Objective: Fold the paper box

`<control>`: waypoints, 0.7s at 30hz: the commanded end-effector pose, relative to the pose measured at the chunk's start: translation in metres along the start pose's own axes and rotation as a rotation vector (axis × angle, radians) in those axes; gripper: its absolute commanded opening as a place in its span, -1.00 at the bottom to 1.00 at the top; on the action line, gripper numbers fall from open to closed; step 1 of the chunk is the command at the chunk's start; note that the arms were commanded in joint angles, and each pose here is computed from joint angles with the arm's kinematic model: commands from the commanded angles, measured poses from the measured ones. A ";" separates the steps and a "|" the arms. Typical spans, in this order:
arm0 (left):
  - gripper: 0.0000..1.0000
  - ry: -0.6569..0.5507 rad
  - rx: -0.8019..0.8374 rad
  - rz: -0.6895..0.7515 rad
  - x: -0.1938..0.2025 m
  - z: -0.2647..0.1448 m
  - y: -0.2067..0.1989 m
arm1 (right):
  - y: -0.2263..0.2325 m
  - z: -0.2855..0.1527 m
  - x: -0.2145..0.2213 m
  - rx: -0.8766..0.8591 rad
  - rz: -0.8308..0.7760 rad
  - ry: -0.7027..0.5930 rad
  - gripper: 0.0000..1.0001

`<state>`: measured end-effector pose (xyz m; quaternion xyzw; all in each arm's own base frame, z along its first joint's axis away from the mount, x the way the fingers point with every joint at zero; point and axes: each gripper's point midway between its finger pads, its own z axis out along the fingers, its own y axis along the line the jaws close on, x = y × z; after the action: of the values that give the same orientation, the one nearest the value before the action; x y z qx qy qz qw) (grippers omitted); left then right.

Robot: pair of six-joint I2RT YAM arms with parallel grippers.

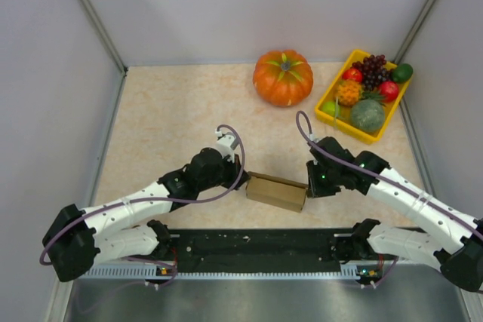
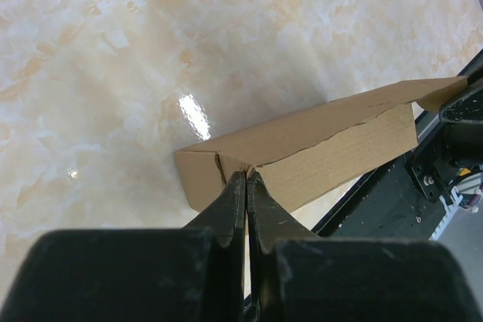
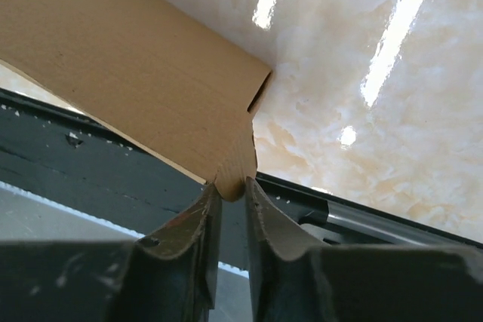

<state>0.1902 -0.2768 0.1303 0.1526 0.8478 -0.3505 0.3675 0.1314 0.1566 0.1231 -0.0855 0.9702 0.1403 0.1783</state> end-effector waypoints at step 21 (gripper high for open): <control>-1.00 0.045 -0.010 0.002 0.011 0.000 -0.004 | 0.036 -0.021 -0.025 -0.131 0.141 -0.055 -1.00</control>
<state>0.1888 -0.2779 0.1299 0.1538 0.8483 -0.3449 0.3712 0.1291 0.1665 0.1285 -0.0399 0.9723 0.1624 0.1632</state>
